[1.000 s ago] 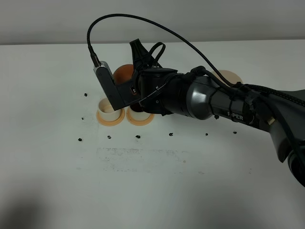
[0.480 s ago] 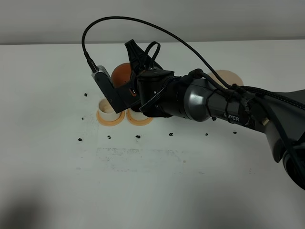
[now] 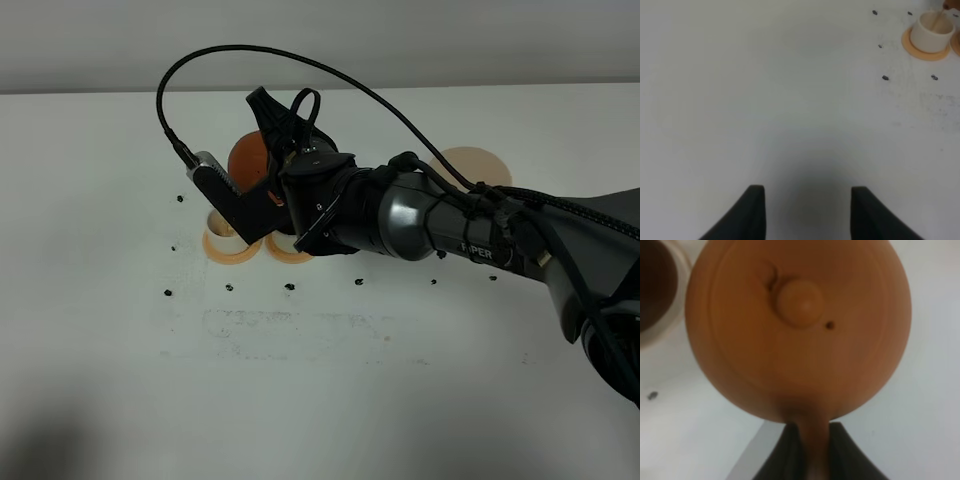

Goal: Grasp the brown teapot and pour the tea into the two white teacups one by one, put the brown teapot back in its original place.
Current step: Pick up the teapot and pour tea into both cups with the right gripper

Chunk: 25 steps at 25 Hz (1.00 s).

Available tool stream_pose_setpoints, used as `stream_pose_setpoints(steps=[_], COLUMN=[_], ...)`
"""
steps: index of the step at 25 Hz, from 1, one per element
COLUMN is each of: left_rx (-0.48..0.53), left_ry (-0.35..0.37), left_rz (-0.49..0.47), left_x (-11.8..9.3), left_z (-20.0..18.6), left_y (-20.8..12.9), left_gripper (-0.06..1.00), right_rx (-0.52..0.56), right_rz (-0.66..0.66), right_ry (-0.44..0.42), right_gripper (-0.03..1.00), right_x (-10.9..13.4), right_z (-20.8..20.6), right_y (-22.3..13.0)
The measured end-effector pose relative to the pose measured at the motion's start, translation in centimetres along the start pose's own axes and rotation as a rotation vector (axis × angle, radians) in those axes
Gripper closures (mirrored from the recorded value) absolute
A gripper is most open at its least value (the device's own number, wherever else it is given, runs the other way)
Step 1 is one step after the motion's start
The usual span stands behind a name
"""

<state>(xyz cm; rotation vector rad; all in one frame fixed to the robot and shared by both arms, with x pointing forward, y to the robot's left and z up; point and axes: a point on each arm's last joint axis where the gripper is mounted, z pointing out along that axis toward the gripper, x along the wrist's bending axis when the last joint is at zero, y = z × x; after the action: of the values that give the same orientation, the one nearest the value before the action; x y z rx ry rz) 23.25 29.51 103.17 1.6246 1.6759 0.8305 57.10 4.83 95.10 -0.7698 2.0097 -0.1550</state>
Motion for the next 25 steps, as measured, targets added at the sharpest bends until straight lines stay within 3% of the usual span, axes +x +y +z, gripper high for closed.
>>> stream_pose_setpoints(steps=[25], left_rx=[0.000], left_ry=[0.000], left_rz=[-0.002], left_x=[0.00], left_z=[0.00], left_y=[0.00], left_gripper=[0.52], right_rx=[0.015], right_rz=[-0.139], right_ry=[-0.034], right_gripper=[0.85], right_x=[-0.32], right_z=[0.00], right_y=[-0.13])
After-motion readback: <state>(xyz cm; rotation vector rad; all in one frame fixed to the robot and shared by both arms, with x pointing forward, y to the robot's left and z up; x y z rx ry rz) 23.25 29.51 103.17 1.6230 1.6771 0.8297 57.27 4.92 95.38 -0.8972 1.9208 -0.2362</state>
